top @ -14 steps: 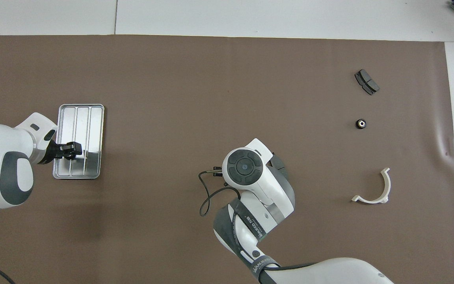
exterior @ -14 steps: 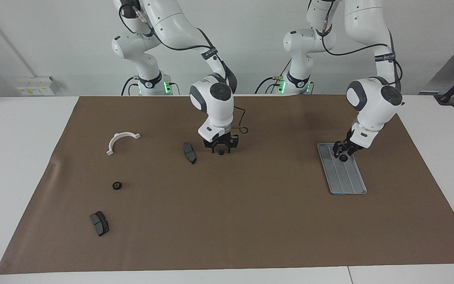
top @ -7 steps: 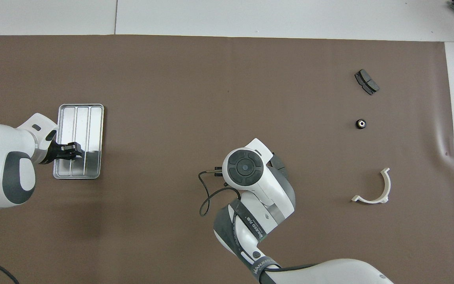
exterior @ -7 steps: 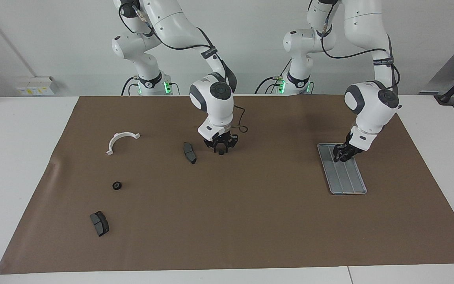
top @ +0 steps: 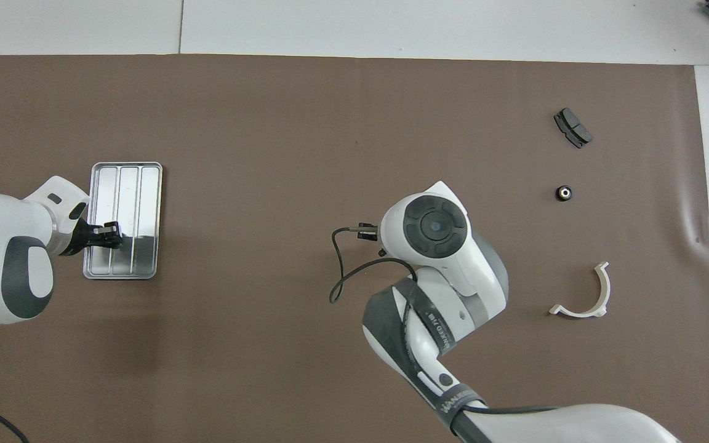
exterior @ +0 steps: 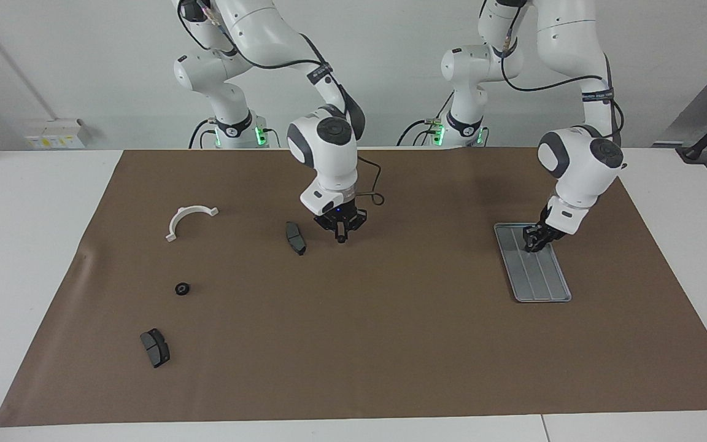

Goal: Place bearing gear from tray to pile

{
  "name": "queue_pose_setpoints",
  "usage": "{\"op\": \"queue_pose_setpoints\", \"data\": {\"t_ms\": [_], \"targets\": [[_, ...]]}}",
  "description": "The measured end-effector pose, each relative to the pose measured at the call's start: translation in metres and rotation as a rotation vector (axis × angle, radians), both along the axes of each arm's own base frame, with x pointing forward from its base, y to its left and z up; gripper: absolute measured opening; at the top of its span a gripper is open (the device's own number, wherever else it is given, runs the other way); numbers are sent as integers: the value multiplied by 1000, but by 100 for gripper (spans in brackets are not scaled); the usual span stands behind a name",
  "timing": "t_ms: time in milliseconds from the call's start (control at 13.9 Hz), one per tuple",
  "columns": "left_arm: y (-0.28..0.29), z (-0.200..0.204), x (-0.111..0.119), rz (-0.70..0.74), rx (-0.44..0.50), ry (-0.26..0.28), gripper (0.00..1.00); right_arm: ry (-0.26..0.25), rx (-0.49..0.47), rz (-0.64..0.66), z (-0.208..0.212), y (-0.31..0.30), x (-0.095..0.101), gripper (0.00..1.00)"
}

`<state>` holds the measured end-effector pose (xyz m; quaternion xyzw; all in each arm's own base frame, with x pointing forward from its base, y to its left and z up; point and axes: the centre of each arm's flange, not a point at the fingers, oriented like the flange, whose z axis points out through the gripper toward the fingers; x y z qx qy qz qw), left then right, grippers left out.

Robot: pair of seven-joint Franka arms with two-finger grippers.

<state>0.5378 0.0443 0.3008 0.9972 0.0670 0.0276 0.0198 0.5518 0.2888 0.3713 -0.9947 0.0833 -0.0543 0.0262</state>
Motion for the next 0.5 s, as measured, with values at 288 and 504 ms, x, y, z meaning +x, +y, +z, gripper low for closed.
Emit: {"op": "queue_pose_setpoints", "data": {"t_ms": [288, 504], "targets": [[-22, 24, 22, 0, -9, 5, 35, -59, -13, 8, 9, -119, 58, 21], [-91, 55, 46, 61, -24, 5, 35, -95, -31, 1, -2, -198, 84, 21]]}}
